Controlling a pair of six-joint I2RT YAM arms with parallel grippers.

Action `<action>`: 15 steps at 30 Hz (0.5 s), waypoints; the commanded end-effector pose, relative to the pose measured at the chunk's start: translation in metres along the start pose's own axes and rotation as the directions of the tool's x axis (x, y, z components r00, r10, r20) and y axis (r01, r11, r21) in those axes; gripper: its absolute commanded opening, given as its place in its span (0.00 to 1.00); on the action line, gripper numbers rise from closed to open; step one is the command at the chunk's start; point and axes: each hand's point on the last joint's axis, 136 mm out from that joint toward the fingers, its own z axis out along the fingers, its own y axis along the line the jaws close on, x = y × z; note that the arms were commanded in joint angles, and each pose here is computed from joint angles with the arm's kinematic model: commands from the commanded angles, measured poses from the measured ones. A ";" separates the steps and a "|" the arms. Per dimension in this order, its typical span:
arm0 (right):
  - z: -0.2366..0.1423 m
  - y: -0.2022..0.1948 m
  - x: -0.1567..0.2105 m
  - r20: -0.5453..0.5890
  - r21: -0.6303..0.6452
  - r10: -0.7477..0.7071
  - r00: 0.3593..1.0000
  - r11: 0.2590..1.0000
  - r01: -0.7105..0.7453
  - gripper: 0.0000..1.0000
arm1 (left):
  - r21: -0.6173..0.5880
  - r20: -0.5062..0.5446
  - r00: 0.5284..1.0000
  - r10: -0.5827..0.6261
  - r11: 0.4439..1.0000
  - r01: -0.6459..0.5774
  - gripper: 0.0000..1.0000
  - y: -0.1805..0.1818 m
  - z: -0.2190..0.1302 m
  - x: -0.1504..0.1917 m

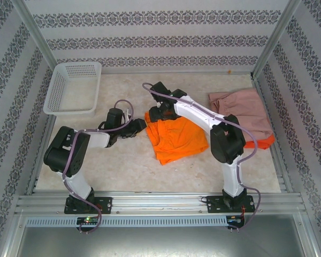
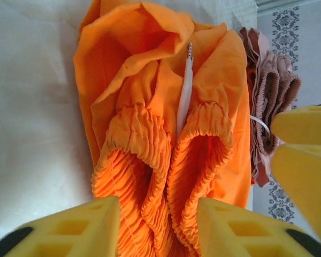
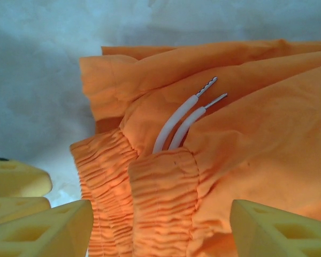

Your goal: Fold and stack the shorts

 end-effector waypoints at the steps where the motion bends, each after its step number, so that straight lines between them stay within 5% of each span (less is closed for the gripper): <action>1: 0.007 -0.001 -0.001 -0.015 0.045 0.011 1.000 0.999 -0.011 0.62 | -0.009 0.025 0.999 0.031 0.999 -0.031 0.35 0.002 0.010 -0.008; 9: 0.038 -0.004 0.004 -0.055 0.095 0.005 0.998 0.995 0.000 0.54 | -0.057 0.028 1.000 0.001 0.998 0.001 0.34 0.026 0.026 -0.008; 15: 0.048 -0.006 0.007 -0.075 0.117 -0.004 0.997 0.993 0.012 0.32 | -0.087 0.021 1.000 -0.013 0.996 0.015 0.33 0.040 0.031 -0.004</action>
